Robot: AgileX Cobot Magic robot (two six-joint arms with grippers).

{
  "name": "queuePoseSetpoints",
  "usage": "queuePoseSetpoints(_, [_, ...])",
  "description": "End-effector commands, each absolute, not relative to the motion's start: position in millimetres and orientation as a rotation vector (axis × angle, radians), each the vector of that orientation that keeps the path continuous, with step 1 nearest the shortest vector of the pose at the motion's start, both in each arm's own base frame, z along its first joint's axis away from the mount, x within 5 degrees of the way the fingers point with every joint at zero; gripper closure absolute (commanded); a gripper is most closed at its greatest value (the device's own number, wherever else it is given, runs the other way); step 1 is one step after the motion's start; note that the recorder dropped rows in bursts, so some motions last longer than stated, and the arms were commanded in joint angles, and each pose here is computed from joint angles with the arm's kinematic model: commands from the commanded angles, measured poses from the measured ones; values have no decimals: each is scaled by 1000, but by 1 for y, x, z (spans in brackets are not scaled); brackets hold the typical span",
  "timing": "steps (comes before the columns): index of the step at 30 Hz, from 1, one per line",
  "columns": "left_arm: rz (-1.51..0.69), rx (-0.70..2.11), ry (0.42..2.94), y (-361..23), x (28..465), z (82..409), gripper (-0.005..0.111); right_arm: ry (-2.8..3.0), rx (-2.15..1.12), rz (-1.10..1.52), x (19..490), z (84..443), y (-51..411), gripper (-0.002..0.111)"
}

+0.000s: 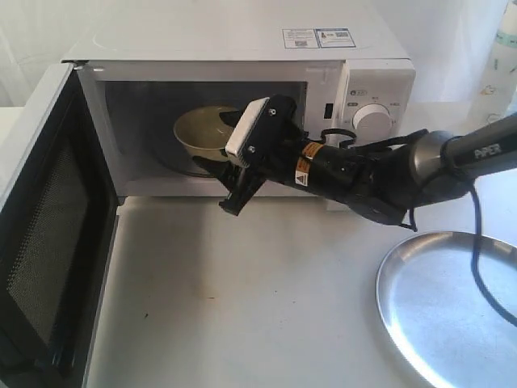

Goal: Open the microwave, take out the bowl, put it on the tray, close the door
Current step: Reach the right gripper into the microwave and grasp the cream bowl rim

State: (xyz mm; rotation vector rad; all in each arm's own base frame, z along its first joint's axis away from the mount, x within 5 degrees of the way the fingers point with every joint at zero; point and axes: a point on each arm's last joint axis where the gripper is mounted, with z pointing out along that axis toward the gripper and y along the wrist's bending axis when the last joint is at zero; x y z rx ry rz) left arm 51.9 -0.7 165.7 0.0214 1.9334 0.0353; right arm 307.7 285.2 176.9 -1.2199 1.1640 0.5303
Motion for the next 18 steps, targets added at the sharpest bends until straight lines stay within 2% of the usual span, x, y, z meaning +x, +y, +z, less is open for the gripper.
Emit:
queuePoseSetpoints(1, [22,22,1930,-1,52,167,107,1291,-1218,418,338,161,297,40])
queuePoseSetpoints(9, [22,22,1930,-1,52,167,107,1318,-1275,357,353,154,329,40])
queuePoseSetpoints(13, [22,22,1930,-1,52,167,107,1398,-1278,342,357,147,341,50])
queuePoseSetpoints(15, [22,22,1930,-1,52,167,107,1454,-1275,323,362,143,342,63])
queuePoseSetpoints(17, [22,22,1930,-1,52,167,107,1412,-1280,333,360,145,343,107])
queuePoseSetpoints(18, [22,22,1930,-1,52,167,107,1382,-1264,361,359,149,345,108])
